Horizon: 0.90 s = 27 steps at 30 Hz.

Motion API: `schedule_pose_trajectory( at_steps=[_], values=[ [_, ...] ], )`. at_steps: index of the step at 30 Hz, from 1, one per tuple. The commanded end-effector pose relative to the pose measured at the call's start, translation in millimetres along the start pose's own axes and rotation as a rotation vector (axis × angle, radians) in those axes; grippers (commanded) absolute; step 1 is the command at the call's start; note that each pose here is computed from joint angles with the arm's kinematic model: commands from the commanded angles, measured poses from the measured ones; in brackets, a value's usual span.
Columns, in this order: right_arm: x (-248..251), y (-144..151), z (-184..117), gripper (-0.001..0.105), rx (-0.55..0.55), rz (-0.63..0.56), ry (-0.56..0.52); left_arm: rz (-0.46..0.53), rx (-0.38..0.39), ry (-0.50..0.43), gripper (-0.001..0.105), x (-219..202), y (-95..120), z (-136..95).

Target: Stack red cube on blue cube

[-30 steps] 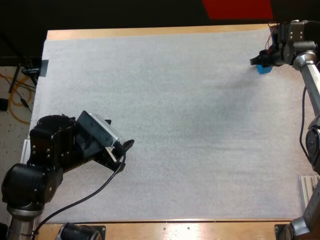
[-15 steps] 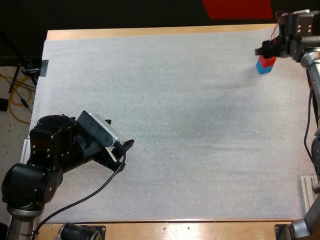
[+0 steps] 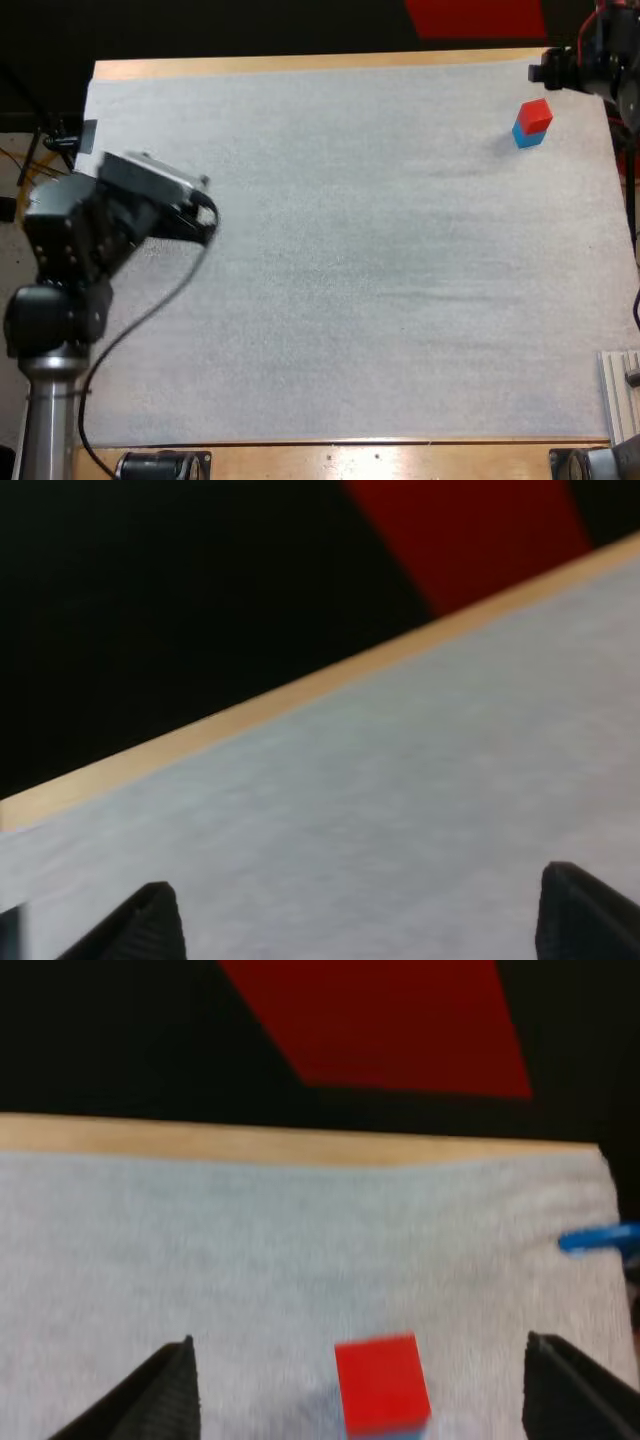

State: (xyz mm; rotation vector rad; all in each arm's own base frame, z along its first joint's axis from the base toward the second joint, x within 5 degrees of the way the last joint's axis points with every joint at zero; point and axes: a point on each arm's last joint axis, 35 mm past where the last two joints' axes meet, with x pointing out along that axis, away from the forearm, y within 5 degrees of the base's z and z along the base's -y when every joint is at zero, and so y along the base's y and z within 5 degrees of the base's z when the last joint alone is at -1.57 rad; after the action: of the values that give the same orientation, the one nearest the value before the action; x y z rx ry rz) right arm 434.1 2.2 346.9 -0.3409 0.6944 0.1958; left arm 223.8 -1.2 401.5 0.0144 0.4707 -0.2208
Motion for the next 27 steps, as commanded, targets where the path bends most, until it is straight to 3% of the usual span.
schedule_pose_trajectory(
  at_steps=[1,5,13,18,27],
  values=[
    [-13.8,-7.0,-3.5,0.065,0.017,-0.01,-0.009,0.052,-0.02,-0.029,0.07,-1.2,9.5,2.9],
    [-42.6,-19.5,-25.8,0.065,0.048,-0.049,0.004,0.104,-0.058,-0.032,0.07,-5.3,26.5,1.1],
    [-123.4,-29.2,-61.2,0.065,0.081,-0.145,-0.053,0.099,-0.051,-0.054,0.07,-24.6,18.4,1.4],
    [-169.1,-13.8,-88.0,0.065,0.09,-0.195,-0.094,0.099,-0.036,-0.114,0.07,-48.5,10.0,3.8],
    [-233.6,28.5,-125.9,0.065,0.079,-0.198,-0.249,-0.043,0.03,-0.231,0.07,-100.3,-24.0,-8.7]
  ],
)
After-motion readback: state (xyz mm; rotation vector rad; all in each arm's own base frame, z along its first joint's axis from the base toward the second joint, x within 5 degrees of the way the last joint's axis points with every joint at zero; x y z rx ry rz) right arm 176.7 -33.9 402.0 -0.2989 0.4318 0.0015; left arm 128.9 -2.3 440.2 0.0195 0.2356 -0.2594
